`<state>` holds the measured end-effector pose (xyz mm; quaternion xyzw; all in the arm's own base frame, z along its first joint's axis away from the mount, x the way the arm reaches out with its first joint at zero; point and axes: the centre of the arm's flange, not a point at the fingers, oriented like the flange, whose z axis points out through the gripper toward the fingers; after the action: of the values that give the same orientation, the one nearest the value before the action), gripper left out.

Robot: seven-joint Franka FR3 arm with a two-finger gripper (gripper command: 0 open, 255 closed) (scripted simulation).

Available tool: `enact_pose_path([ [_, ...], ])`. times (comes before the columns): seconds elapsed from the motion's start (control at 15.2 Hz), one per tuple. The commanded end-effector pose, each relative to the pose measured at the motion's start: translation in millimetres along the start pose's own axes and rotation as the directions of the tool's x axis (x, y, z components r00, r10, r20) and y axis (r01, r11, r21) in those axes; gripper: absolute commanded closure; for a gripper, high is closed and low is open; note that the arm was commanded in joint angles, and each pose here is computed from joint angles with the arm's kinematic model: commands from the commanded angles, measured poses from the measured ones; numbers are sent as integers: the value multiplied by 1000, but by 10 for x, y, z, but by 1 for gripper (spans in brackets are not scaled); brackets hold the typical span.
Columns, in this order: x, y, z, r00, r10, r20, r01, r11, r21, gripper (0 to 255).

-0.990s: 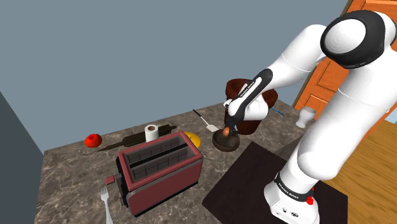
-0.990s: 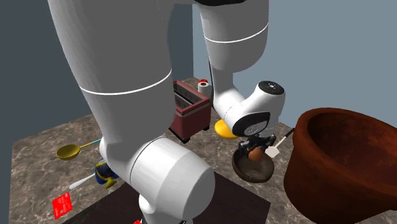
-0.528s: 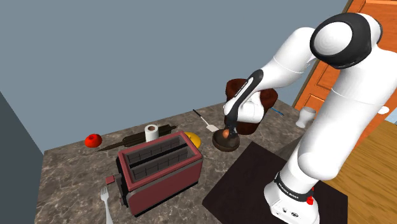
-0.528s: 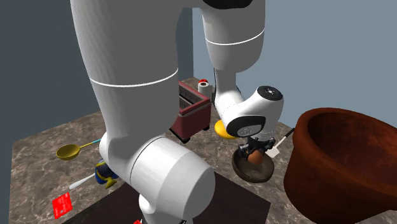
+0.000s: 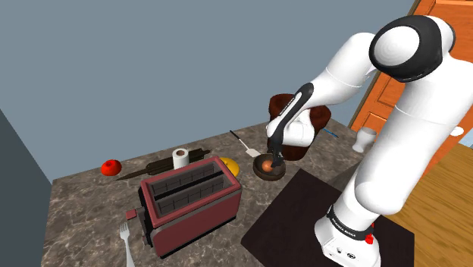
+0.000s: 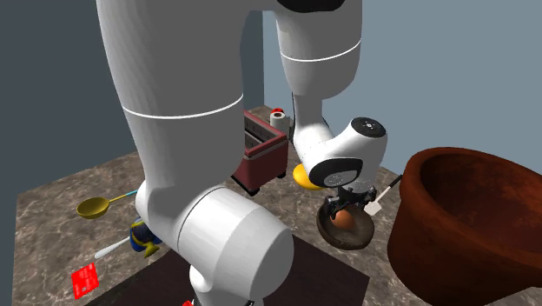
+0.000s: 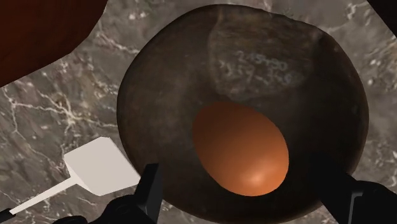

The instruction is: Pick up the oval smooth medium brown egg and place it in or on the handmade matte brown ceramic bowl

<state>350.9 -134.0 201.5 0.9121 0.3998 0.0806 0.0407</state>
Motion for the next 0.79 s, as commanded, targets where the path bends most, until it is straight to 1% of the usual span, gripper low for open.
enact_pose_path([
  [0.0, 0, 0, -132, 1000, 0, 0, 0, 1000, 0, 0],
  [0.2, 0, 0, -500, 1000, 0, 0, 0, 1000, 0, 0],
  [0.73, 0, 0, -500, 1000, 0, 0, 0, 1000, 0, 0],
])
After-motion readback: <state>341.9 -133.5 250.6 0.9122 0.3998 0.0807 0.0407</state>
